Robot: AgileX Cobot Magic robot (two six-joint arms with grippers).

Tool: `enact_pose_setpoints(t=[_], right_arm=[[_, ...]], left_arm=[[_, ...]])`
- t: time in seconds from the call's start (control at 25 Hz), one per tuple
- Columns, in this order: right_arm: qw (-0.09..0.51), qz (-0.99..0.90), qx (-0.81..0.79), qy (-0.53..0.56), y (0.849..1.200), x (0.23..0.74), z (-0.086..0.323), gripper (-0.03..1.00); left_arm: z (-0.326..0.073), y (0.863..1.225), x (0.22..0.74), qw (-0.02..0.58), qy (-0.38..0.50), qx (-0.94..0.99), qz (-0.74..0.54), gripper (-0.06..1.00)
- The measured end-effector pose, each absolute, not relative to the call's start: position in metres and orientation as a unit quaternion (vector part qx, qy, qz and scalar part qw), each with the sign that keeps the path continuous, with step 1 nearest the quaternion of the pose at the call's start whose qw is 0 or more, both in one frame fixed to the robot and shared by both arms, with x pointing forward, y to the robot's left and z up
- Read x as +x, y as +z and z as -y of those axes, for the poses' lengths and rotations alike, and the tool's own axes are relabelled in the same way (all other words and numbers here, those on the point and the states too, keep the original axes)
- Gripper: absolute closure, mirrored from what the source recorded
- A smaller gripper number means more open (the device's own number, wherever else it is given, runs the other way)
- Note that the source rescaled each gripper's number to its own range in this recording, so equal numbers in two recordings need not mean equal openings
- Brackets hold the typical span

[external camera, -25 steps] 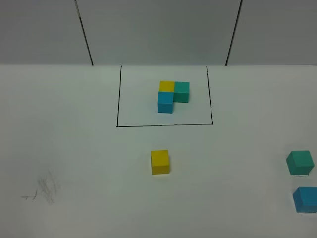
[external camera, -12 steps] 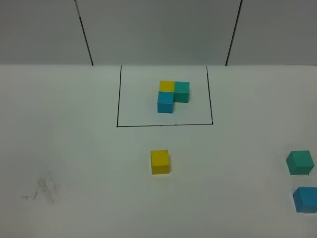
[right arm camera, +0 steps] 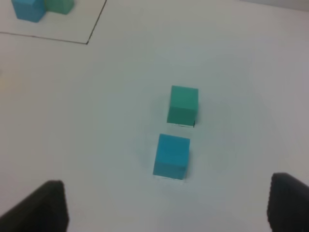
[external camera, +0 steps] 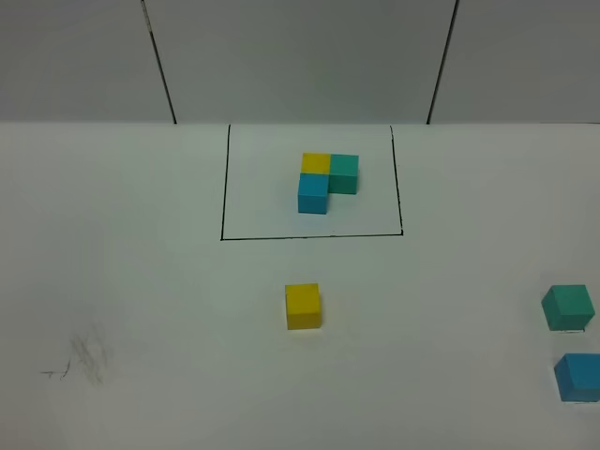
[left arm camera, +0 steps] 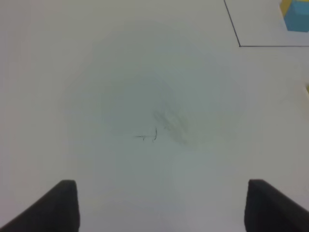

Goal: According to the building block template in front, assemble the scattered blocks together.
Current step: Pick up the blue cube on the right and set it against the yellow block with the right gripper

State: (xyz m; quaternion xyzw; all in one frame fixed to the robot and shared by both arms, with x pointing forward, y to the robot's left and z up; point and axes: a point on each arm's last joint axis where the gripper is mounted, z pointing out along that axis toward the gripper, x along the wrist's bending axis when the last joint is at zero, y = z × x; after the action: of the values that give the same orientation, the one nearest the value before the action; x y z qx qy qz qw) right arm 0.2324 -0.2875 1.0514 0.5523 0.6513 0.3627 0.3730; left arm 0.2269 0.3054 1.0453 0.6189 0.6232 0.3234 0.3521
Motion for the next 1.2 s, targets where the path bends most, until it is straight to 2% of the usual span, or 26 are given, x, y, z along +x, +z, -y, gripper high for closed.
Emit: enact_pose_setpoints(t=[0.16,0.28,0.44,0.56,0.88,1.04,1.2], right_arm=[[0.374,-0.644,0.562,0.360,1.051,0.233,0.289,0.26],[0.347,-0.634,0.590,0.360,1.054,0.245,0.290,0.26],[0.300,-0.603,0.630,0.386,1.069,0.285,0.289,0.26],[0.278,-0.600,0.652,0.371,1.067,0.326,0.292,0.26],[0.183,-0.615,0.718,0.271,1.013,0.413,0.300,0.26],[0.134,-0.638,0.724,0.226,0.982,0.433,0.293,0.26],[0.122,-0.663,0.709,0.205,0.963,0.446,0.284,0.26]], left_arm=[[-0.305,1.045,0.227,0.352,0.323,0.619,-0.623,0.41],[-0.305,1.045,0.227,0.352,0.323,0.619,-0.623,0.42],[-0.305,1.045,0.227,0.352,0.323,0.619,-0.623,0.42],[-0.305,1.045,0.227,0.352,0.323,0.619,-0.623,0.42],[-0.305,1.045,0.227,0.352,0.323,0.619,-0.623,0.42],[-0.305,1.045,0.227,0.352,0.323,0.619,-0.623,0.42],[-0.305,1.045,0.227,0.352,0.323,0.619,-0.623,0.42]])
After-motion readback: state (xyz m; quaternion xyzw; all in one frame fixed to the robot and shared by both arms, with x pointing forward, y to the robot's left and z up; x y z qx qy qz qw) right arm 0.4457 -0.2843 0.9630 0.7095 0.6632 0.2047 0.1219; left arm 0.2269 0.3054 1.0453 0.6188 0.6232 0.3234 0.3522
